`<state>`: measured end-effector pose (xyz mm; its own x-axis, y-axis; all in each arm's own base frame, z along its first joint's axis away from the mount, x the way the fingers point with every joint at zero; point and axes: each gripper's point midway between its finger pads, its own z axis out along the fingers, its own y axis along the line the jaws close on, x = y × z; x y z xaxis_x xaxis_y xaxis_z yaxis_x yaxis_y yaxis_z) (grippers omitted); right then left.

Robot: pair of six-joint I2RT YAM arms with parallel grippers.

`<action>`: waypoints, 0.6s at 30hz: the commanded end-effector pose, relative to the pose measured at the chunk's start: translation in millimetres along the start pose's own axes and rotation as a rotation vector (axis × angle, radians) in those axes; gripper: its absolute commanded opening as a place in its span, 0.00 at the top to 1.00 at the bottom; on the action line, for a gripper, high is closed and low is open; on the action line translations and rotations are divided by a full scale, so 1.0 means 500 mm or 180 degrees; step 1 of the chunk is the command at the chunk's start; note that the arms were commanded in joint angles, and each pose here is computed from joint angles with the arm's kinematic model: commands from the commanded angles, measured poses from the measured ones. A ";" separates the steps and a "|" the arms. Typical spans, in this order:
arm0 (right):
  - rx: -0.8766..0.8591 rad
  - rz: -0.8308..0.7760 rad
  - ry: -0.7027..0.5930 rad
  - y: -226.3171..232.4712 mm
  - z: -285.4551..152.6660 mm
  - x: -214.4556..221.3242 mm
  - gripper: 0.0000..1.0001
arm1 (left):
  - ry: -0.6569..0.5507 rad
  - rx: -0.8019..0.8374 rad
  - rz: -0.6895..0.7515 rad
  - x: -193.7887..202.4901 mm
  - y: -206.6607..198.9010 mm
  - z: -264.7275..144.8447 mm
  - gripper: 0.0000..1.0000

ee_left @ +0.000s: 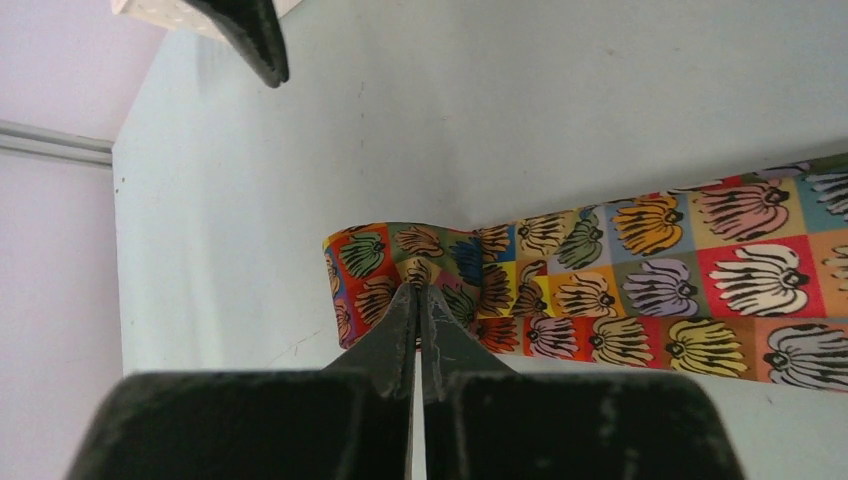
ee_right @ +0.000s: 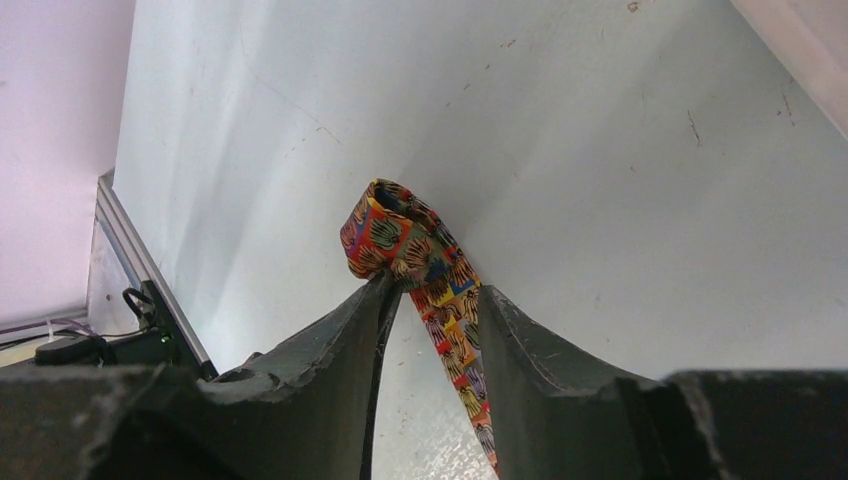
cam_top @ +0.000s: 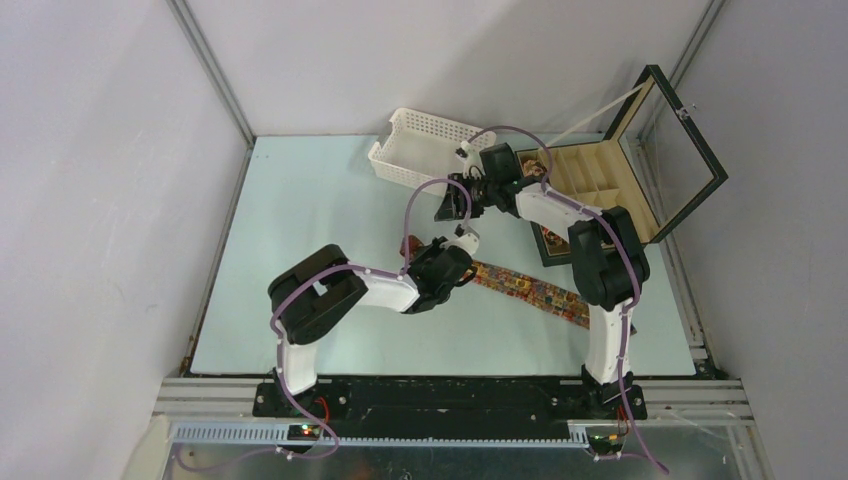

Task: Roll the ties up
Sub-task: Roll the tie at the center of the board.

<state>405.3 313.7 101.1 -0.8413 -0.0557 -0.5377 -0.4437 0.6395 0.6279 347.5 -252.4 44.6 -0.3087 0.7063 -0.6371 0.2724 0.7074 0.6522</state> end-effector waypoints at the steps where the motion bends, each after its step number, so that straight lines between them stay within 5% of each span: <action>1: -0.0066 -0.0140 -0.0078 0.016 -0.004 -0.033 0.54 | -0.0083 0.0172 -0.0106 -0.030 -0.018 -0.005 1.00; 18: -0.0617 -0.0435 0.0633 0.063 0.066 0.015 0.33 | -0.0088 0.0432 -0.0109 -0.034 -0.051 -0.004 1.00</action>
<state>403.5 346.7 93.3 -0.8232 -0.2351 -0.5168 -0.5547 0.5268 0.6441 342.3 -266.2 35.1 -0.3044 0.7087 -0.6364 0.3615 0.7041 0.6112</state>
